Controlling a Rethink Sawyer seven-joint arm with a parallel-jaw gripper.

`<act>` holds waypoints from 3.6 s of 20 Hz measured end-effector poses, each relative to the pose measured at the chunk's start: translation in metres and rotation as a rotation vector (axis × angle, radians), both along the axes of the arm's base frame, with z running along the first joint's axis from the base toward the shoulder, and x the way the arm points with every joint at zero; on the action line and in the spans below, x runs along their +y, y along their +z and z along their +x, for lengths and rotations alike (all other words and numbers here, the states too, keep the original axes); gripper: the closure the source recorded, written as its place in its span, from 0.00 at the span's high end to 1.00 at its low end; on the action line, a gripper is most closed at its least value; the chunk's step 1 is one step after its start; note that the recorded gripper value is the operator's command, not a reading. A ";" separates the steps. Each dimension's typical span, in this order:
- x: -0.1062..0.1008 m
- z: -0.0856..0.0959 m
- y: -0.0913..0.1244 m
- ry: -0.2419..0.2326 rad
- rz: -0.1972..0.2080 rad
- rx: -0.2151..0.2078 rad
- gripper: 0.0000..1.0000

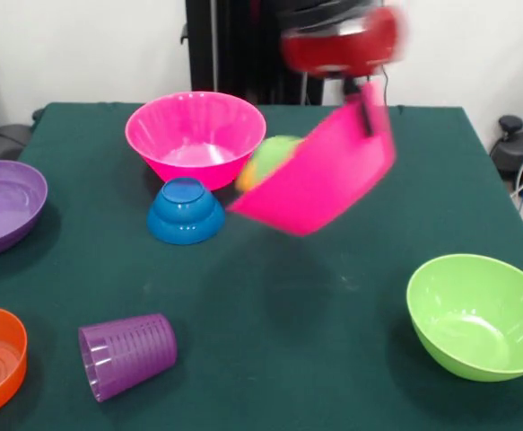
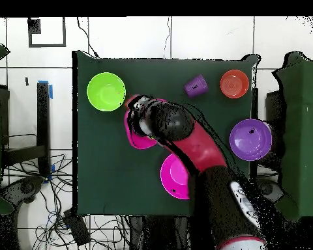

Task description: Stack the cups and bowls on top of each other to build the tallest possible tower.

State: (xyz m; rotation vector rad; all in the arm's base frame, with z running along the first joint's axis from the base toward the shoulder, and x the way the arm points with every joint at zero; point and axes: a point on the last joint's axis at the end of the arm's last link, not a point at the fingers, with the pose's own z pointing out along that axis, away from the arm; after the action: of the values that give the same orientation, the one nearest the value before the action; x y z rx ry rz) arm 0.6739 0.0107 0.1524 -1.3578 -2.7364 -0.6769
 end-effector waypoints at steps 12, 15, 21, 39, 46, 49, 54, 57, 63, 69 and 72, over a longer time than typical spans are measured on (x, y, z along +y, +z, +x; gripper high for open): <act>-0.073 -0.087 -0.073 0.332 -0.081 -0.060 0.00; -0.039 -0.105 -0.087 0.663 -0.253 0.085 0.00; 0.034 -0.145 -0.080 1.194 -0.592 0.531 0.00; 0.026 -0.111 -0.039 0.926 -0.480 0.379 0.00; -0.025 -0.101 -0.037 0.789 -0.446 0.377 0.00; -0.020 -0.104 -0.038 0.805 -0.417 0.446 0.00; -0.002 -0.113 -0.032 0.866 -0.329 0.674 0.00; 0.006 -0.116 -0.027 0.911 -0.301 0.833 0.00; 0.009 -0.107 -0.017 0.954 -0.317 1.029 0.00; 0.007 -0.099 -0.013 0.965 -0.361 1.086 0.00; 0.004 -0.092 -0.009 0.964 -0.383 1.115 0.00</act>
State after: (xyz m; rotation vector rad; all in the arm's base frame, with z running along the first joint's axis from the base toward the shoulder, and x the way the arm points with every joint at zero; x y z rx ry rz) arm 0.5814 0.0146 0.1434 -0.1042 -2.1043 0.5333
